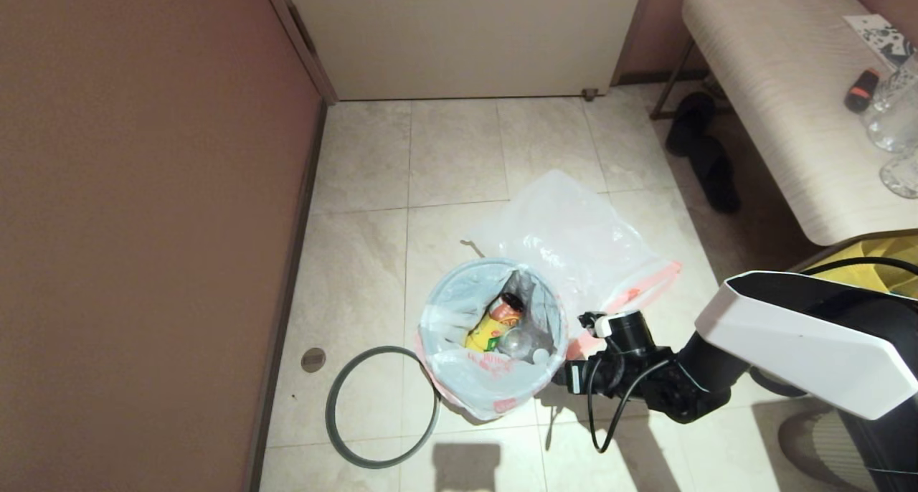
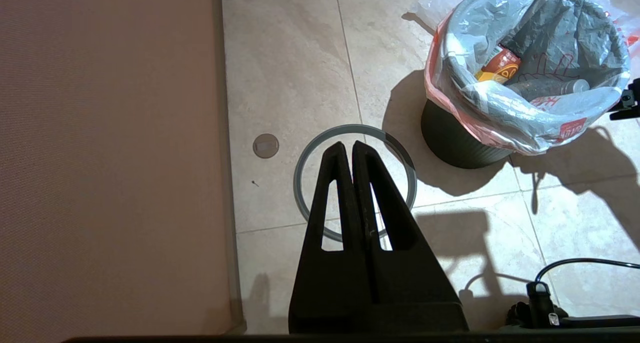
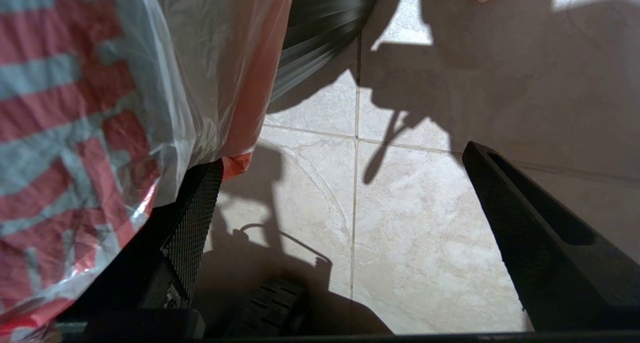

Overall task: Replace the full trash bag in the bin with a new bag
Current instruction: Place the trash bag on the floor

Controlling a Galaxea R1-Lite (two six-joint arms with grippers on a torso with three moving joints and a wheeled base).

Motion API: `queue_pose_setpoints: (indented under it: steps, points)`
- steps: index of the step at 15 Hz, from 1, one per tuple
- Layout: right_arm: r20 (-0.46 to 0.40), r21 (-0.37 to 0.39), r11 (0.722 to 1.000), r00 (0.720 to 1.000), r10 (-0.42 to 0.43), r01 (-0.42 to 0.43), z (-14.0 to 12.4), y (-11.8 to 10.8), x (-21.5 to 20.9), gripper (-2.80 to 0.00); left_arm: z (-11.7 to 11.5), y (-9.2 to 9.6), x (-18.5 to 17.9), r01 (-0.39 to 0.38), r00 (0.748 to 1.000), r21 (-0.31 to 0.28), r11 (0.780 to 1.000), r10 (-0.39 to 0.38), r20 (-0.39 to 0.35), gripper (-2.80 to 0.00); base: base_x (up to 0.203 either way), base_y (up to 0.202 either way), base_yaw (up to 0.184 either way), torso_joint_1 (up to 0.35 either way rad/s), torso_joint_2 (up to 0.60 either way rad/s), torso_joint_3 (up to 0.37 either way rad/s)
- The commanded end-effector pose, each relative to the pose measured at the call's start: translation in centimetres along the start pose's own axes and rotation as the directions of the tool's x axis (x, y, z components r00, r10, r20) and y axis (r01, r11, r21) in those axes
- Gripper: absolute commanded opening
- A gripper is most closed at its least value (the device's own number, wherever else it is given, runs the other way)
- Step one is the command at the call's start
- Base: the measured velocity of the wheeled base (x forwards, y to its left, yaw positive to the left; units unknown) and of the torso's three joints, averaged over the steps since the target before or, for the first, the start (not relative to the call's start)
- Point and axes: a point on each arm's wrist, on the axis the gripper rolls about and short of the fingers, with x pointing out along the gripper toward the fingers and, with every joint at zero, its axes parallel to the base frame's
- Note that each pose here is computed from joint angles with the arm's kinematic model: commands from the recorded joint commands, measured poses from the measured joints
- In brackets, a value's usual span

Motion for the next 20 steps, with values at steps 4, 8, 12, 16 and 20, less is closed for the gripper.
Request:
queue_pose_setpoints:
  steps: [4, 8, 12, 16, 20]
  points:
    - [0.056, 0.035, 0.999, 0.998, 0.023, -0.025, 0.6, 0.2, -0.2, 0.00, 0.0, 0.0, 0.0, 0.000, 1.000, 0.001, 1.000, 0.000, -0.001, -2.80, 0.000, 0.000, 0.000, 0.000, 0.00, 0.000]
    - [0.073, 0.022, 0.999, 0.997, 0.025, -0.026, 0.2, 0.3, 0.4, 0.00, 0.0, 0.0, 0.0, 0.000, 1.000, 0.001, 1.000, 0.000, -0.001, -2.80, 0.000, 0.000, 0.000, 0.000, 0.00, 0.000]
    - [0.088, 0.014, 1.000, 0.996, 0.024, -0.025, -0.5, 0.2, 1.3, 0.00, 0.0, 0.0, 0.0, 0.000, 1.000, 0.001, 1.000, 0.000, -0.001, -2.80, 0.000, 0.000, 0.000, 0.000, 0.00, 0.000]
    - [0.105, -0.024, 1.000, 0.994, -0.016, 0.019, -1.4, 0.3, 2.4, 0.00, 0.0, 0.0, 0.0, 0.000, 1.000, 0.001, 1.000, 0.000, -0.001, -2.80, 0.000, 0.000, 0.000, 0.000, 0.00, 0.000]
    - [0.140, -0.055, 0.995, 0.987, -0.078, 0.086, -1.8, 0.0, 3.4, 0.00, 0.0, 0.0, 0.0, 0.000, 1.000, 0.001, 1.000, 0.000, -0.001, -2.80, 0.000, 0.000, 0.000, 0.000, 0.00, 0.000]
